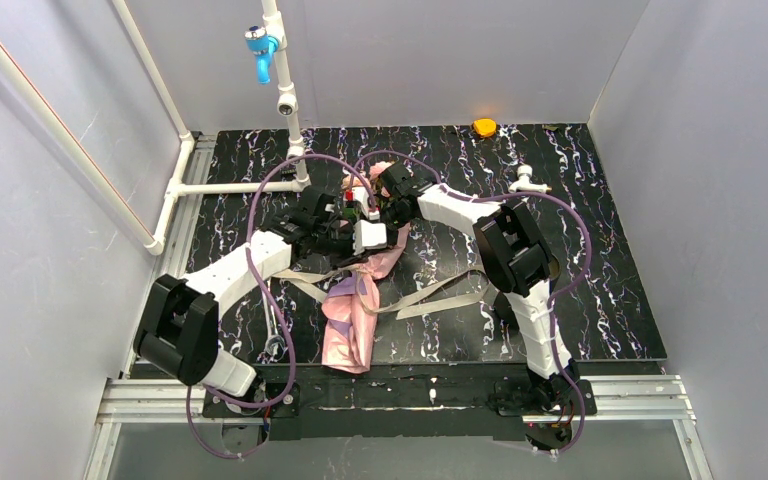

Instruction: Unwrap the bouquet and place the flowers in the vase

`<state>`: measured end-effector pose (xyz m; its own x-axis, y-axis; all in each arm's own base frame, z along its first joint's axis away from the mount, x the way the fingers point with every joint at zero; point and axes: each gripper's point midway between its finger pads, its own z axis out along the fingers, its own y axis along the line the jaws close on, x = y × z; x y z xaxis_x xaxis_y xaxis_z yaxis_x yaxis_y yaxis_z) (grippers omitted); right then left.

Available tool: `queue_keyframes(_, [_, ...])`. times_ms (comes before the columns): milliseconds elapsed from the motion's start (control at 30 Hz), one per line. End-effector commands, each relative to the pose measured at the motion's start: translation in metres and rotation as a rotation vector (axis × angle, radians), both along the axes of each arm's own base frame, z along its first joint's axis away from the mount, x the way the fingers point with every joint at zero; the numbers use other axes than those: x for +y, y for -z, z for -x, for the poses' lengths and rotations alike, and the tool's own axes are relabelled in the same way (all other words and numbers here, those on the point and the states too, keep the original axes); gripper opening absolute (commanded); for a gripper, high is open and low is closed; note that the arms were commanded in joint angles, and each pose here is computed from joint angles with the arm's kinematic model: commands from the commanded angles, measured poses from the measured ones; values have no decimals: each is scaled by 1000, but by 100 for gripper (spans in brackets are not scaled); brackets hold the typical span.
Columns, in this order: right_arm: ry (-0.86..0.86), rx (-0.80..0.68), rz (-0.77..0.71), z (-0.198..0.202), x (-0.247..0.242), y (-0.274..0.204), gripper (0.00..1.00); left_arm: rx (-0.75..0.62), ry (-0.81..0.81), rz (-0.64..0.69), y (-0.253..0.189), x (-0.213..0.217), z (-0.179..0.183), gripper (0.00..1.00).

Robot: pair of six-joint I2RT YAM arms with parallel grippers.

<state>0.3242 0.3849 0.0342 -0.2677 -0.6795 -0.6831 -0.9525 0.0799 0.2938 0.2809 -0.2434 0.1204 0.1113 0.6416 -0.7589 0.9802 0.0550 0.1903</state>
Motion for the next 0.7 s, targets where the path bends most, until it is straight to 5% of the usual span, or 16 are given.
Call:
queue_keyframes(0, [27, 95, 229, 20, -43, 60, 1, -20, 41, -25, 13, 5, 3, 18])
queue_keyframes(233, [26, 96, 227, 19, -42, 61, 1, 8, 92, -92, 41, 18, 21, 31])
queue_keyframes(667, [22, 107, 235, 21, -43, 65, 1, 47, 38, -140, 64, 18, 5, 29])
